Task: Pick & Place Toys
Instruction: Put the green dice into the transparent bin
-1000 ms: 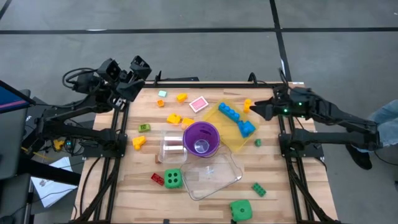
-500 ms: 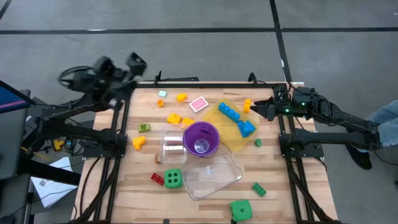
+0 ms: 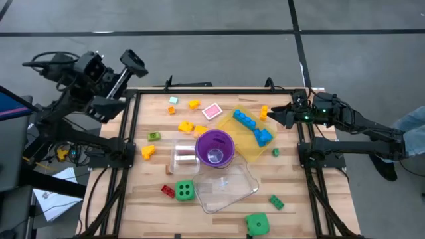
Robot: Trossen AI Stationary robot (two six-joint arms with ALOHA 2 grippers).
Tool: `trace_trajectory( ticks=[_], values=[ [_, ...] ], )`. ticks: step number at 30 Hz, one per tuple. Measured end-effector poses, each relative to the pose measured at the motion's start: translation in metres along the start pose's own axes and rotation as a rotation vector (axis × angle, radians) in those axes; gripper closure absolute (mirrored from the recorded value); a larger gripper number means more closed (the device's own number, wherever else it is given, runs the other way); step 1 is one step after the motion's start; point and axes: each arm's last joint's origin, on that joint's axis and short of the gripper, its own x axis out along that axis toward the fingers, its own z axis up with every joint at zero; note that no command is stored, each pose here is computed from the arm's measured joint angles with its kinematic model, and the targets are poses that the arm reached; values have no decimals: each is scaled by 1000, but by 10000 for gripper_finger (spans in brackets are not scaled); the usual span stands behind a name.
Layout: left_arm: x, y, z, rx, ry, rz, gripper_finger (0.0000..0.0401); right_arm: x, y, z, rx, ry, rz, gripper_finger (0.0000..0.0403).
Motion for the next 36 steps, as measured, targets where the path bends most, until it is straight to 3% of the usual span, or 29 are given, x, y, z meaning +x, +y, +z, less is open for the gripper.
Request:
trace_trajectory(
  ticks=[11, 16, 26, 36],
  values=[
    [12, -17, 1, -185, 202, -55, 14, 0, 1, 0, 23, -1, 8, 82],
    [15, -29, -4, -218, 306, -75, 15, 0, 5, -4, 20, 30, 42, 82],
    [37, -76, -29, -305, 560, 28, 26, -1, 14, -12, 24, 88, 103, 82],
    [70, -117, -72, -369, 684, 258, 40, -14, 20, -14, 27, 118, 214, 82]
  ],
)
